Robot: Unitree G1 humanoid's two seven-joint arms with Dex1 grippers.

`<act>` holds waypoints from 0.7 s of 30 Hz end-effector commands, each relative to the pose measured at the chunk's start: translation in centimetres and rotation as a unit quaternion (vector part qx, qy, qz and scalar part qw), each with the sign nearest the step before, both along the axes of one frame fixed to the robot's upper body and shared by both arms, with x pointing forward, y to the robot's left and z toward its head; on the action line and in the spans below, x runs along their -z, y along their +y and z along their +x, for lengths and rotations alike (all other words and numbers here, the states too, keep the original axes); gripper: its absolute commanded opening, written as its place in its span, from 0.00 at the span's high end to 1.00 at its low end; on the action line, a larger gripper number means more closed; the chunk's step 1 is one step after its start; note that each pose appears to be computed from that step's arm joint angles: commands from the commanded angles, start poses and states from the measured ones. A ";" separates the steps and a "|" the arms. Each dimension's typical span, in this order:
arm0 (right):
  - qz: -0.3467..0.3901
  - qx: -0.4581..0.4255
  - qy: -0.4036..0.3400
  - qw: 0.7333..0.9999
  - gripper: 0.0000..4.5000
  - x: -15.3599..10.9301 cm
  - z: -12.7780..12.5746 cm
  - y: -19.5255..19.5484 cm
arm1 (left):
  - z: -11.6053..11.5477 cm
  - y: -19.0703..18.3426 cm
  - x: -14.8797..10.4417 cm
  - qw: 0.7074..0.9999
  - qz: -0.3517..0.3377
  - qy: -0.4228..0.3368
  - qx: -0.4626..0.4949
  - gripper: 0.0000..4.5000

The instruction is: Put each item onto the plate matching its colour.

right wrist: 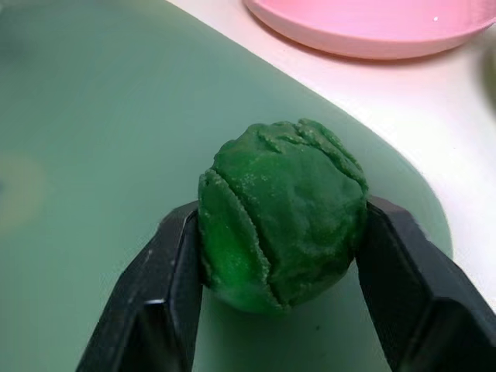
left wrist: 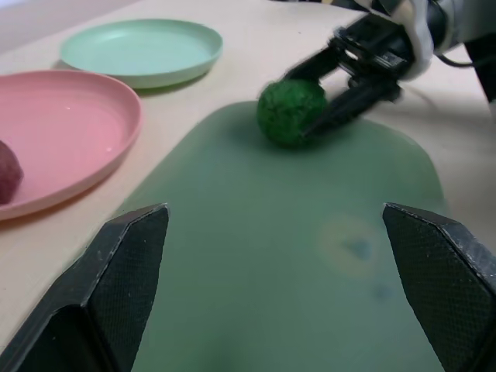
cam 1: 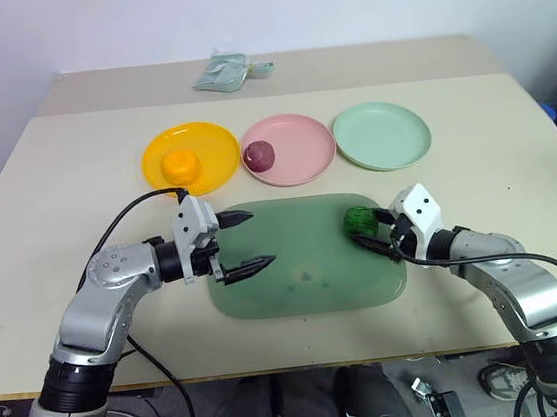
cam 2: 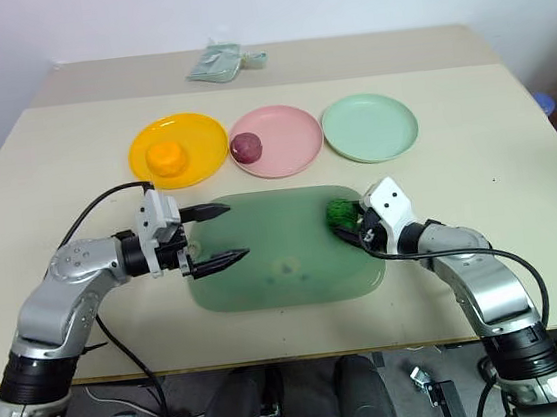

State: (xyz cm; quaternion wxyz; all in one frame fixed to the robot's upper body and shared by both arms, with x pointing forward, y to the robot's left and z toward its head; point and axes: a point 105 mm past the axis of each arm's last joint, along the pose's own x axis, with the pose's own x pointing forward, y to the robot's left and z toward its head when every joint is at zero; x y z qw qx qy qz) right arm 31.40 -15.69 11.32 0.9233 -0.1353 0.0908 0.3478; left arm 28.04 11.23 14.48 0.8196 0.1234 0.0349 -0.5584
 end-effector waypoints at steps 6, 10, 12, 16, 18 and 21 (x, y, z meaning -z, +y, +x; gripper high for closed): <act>-0.009 0.233 -0.117 0.965 0.52 -5.5 11.1 -3.6 | -0.9 -1.1 -0.6 1.000 -0.023 -0.006 -0.009 0.00; -0.002 0.308 -0.098 0.946 0.52 -5.1 14.4 -5.3 | -1.3 -1.6 -0.3 0.999 -0.032 -0.007 -0.025 0.00; 0.009 0.315 -0.102 0.944 0.29 -5.3 15.1 -5.6 | -1.4 -1.5 -0.3 0.999 -0.032 -0.010 -0.039 0.00; 0.017 0.290 -0.153 0.944 0.01 -7.2 15.2 -5.7 | -1.2 -0.7 -0.4 0.996 -0.038 -0.019 -0.078 0.00; 0.011 0.256 -0.187 0.948 0.01 -8.0 14.5 -5.7 | -0.6 0.3 -0.5 0.992 -0.038 -0.030 -0.114 0.00; 0.001 0.186 -0.209 0.960 0.01 -8.2 12.1 -6.3 | 1.0 3.3 -0.5 0.978 -0.034 -0.051 -0.198 0.00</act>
